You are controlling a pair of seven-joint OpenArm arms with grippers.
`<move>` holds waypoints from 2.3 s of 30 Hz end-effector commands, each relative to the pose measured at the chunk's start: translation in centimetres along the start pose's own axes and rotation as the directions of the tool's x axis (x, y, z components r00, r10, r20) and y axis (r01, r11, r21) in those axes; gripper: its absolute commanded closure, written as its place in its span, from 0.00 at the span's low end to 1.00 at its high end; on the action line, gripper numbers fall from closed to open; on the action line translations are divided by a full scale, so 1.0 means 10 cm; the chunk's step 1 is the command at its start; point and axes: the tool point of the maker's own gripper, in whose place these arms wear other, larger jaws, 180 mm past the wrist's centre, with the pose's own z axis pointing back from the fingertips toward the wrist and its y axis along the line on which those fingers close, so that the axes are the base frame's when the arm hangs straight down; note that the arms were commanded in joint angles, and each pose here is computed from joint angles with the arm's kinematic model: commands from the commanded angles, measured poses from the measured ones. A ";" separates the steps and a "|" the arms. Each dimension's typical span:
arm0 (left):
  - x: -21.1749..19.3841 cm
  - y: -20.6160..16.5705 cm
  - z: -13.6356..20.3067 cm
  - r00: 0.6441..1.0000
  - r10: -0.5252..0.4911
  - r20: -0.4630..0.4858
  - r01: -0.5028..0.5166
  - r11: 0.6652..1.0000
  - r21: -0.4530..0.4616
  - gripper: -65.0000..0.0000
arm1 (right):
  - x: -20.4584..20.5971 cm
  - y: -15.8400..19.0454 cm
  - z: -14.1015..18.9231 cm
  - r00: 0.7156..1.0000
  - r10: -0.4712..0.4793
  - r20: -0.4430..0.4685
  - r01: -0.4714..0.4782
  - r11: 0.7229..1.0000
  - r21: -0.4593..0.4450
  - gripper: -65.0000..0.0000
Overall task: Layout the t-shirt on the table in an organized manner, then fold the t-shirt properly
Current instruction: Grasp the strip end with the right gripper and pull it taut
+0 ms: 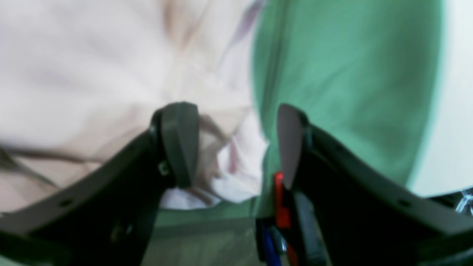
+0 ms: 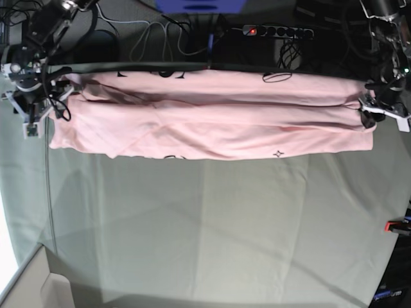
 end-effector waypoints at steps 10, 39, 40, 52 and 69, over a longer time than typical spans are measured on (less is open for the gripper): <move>0.19 0.07 0.06 0.999 -0.032 0.040 0.032 0.999 0.002 0.38 | 0.43 0.39 0.04 0.992 0.044 0.119 -0.054 0.995 0.079 0.48; 0.11 0.09 0.05 0.999 -0.029 0.022 0.029 1.000 0.008 0.31 | -0.25 0.88 -0.32 0.997 0.002 -0.071 0.015 0.970 0.244 0.48; 0.09 0.10 0.05 0.999 -0.028 0.019 0.028 1.000 0.010 0.31 | -0.25 0.88 -0.32 0.997 0.002 -0.071 0.015 0.970 0.244 0.48; -0.35 0.25 0.01 0.996 0.032 -0.083 -0.031 0.999 0.020 0.48 | -0.20 0.88 -0.33 0.998 -0.001 -0.061 0.015 0.970 0.243 0.48; -0.35 -0.03 0.00 0.998 0.015 -0.066 -0.020 0.997 -0.079 1.00 | -0.20 0.88 -0.32 0.998 0.000 -0.062 0.015 0.970 0.242 0.48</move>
